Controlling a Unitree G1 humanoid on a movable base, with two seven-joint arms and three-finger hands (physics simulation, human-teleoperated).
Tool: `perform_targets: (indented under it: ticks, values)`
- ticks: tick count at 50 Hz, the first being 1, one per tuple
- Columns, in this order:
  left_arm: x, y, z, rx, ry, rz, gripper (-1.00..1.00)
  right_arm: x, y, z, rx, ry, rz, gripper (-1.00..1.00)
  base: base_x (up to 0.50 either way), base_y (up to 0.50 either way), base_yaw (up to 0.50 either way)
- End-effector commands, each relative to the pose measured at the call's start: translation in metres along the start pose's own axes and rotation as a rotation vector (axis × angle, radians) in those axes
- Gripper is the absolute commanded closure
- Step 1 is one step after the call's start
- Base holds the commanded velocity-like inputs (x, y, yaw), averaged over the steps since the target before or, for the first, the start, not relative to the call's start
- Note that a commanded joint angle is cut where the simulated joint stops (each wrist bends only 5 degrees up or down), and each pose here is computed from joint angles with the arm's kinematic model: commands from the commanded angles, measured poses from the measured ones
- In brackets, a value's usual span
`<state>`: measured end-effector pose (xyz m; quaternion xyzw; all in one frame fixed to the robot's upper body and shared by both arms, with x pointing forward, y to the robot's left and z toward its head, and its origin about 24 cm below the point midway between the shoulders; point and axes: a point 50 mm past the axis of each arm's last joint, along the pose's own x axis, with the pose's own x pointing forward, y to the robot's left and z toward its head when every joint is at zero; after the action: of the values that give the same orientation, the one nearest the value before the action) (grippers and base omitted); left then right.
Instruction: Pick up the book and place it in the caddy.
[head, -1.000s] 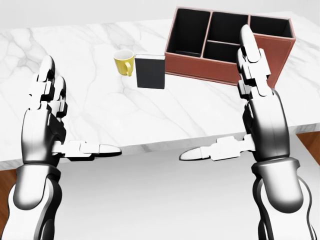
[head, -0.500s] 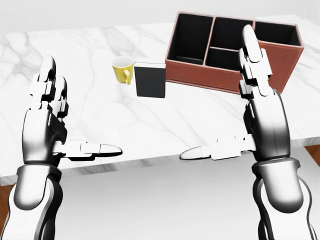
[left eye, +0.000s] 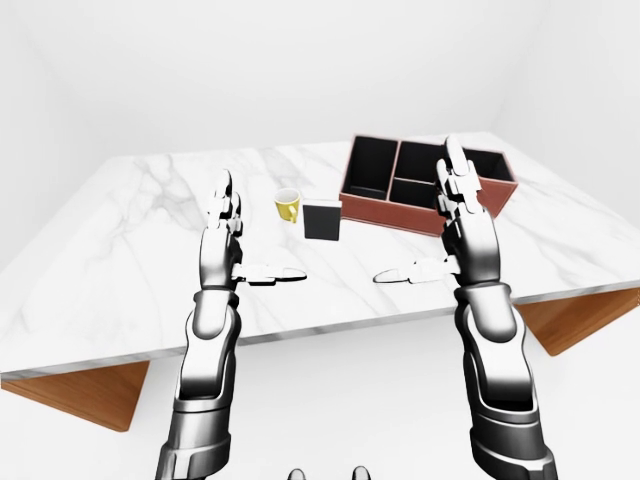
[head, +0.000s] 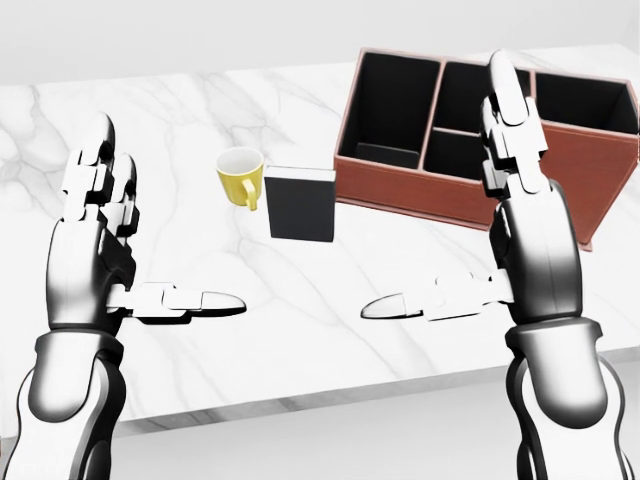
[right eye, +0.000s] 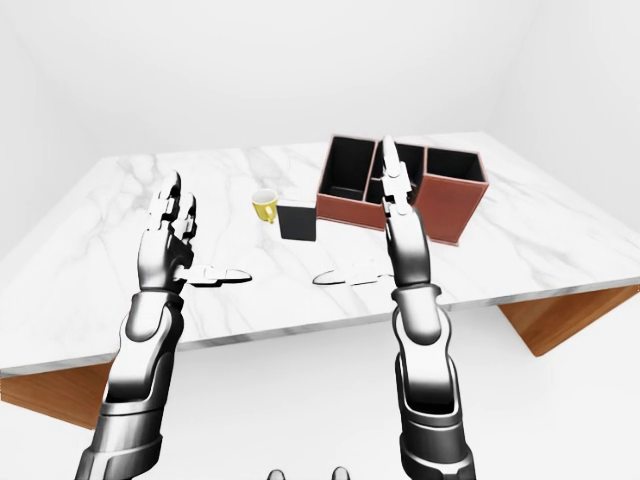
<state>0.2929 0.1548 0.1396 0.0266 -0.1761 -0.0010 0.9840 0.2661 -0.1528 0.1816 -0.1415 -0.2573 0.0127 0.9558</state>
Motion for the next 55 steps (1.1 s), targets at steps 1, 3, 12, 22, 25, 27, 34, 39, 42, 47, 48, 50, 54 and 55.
perform_targets:
  ticks: [1, 3, 12, 22, 25, 27, 34, 39, 42, 47, 48, 50, 54, 55]
  values:
    - [-0.0001, -0.0001, -0.0001, 0.001, -0.002, -0.001, -1.0, -0.0015, -0.0009, 0.0017, -0.006, -0.006, -0.003, -1.0, 0.39, -0.05, 0.0]
    - [-0.0002, -0.0002, 0.0003, 0.0, -0.002, -0.001, -1.0, -0.0017, -0.0008, 0.0019, -0.006, -0.006, -0.002, -1.0, 0.39, -0.05, 0.0]
    - [0.0002, 0.0, 0.0001, 0.001, -0.002, 0.001, -1.0, -0.0024, 0.0014, 0.0029, -0.007, -0.009, 0.004, -1.0, 0.38, -0.05, 0.0]
    - [0.0008, 0.0003, 0.0, 0.001, -0.002, 0.003, -1.0, -0.0015, 0.0032, -0.0002, -0.007, 0.004, 0.006, -1.0, 0.37, -0.04, 0.0]
    - [0.0009, 0.0003, -0.0001, 0.001, -0.003, 0.004, -1.0, -0.0014, 0.0042, -0.0014, -0.005, 0.009, 0.009, -1.0, 0.36, -0.04, 0.0]
    - [0.0009, 0.0003, 0.0, 0.001, -0.004, 0.004, -1.0, -0.0013, 0.0045, -0.0011, -0.005, 0.008, 0.01, -1.0, 0.36, -0.04, 0.0]
    - [0.001, 0.0004, 0.0002, 0.001, -0.004, 0.004, -1.0, -0.0025, 0.0049, -0.0004, -0.007, 0.006, 0.012, -1.0, 0.32, -0.04, 0.0]
    - [0.0008, 0.0004, 0.0003, 0.001, -0.005, 0.004, -1.0, -0.0029, 0.005, -0.0003, -0.01, 0.007, 0.014, -1.0, 0.21, -0.03, 0.0]
    - [0.0008, 0.0004, 0.0003, 0.001, -0.004, 0.004, -1.0, -0.0038, 0.0056, -0.0014, -0.013, 0.012, 0.02, -1.0, 0.21, -0.03, 0.0]
    - [0.0009, 0.0005, 0.0005, 0.0, -0.004, 0.005, -1.0, -0.0043, 0.0061, 0.0003, -0.013, 0.006, 0.024, -1.0, 0.21, -0.03, 0.0]
    - [0.0009, 0.0005, 0.0004, 0.004, -0.005, 0.004, -1.0, -0.0047, 0.0064, -0.0003, -0.012, 0.009, 0.025, -1.0, 0.21, -0.03, 0.0]
    - [0.0008, 0.0004, 0.0, 0.008, -0.007, 0.003, -1.0, -0.0049, 0.0067, -0.0004, -0.012, 0.01, 0.025, -1.0, 0.21, -0.03, 0.0]
    - [0.001, 0.0004, 0.0, 0.006, -0.008, 0.004, -1.0, -0.0051, 0.0071, -0.0003, -0.012, 0.01, 0.026, -1.0, 0.21, -0.03, 0.0]
    - [0.001, 0.0004, 0.0001, 0.006, -0.009, 0.004, -1.0, -0.0048, 0.0073, -0.0002, -0.012, 0.009, 0.026, -1.0, 0.21, -0.03, 0.0]
